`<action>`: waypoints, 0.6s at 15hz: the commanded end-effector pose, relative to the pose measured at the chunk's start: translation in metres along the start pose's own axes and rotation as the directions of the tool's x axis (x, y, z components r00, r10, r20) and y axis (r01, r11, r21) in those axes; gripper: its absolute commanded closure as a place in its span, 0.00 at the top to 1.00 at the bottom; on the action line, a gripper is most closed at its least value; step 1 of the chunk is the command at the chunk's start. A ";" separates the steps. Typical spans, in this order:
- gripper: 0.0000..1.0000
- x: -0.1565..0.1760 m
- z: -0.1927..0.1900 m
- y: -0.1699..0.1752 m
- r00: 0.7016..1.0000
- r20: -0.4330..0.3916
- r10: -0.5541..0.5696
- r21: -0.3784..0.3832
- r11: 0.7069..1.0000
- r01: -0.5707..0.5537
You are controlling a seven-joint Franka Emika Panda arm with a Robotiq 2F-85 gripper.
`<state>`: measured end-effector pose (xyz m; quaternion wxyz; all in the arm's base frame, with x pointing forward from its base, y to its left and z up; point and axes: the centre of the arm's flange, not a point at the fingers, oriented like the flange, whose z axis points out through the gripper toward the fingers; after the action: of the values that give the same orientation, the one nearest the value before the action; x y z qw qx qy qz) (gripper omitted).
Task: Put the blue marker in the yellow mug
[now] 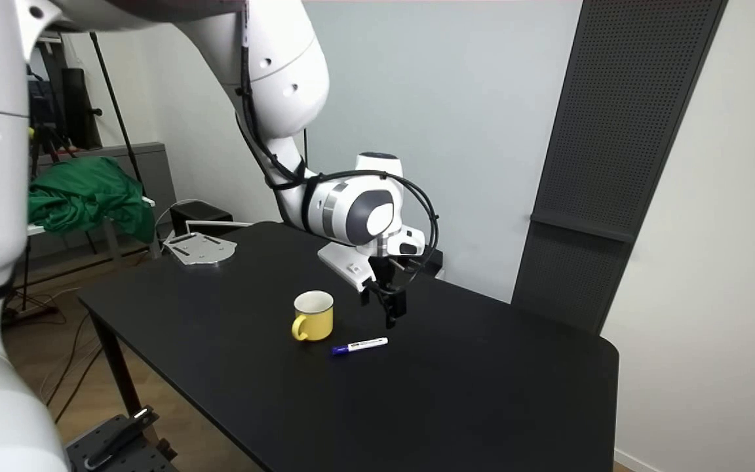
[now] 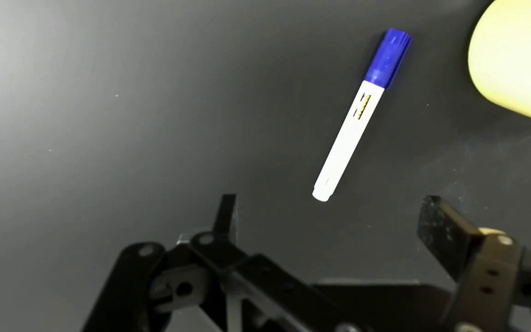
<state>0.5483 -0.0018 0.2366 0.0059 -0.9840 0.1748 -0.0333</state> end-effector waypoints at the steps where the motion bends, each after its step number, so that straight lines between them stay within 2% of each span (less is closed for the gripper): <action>1: 1.00 0.008 0.021 -0.020 0.998 -0.006 0.059 0.039 0.997 -0.059; 9: 1.00 -0.006 0.071 -0.028 0.993 0.016 0.116 0.067 0.991 -0.117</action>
<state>0.5504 0.0228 0.1780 0.0357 -0.9765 0.2101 -0.0318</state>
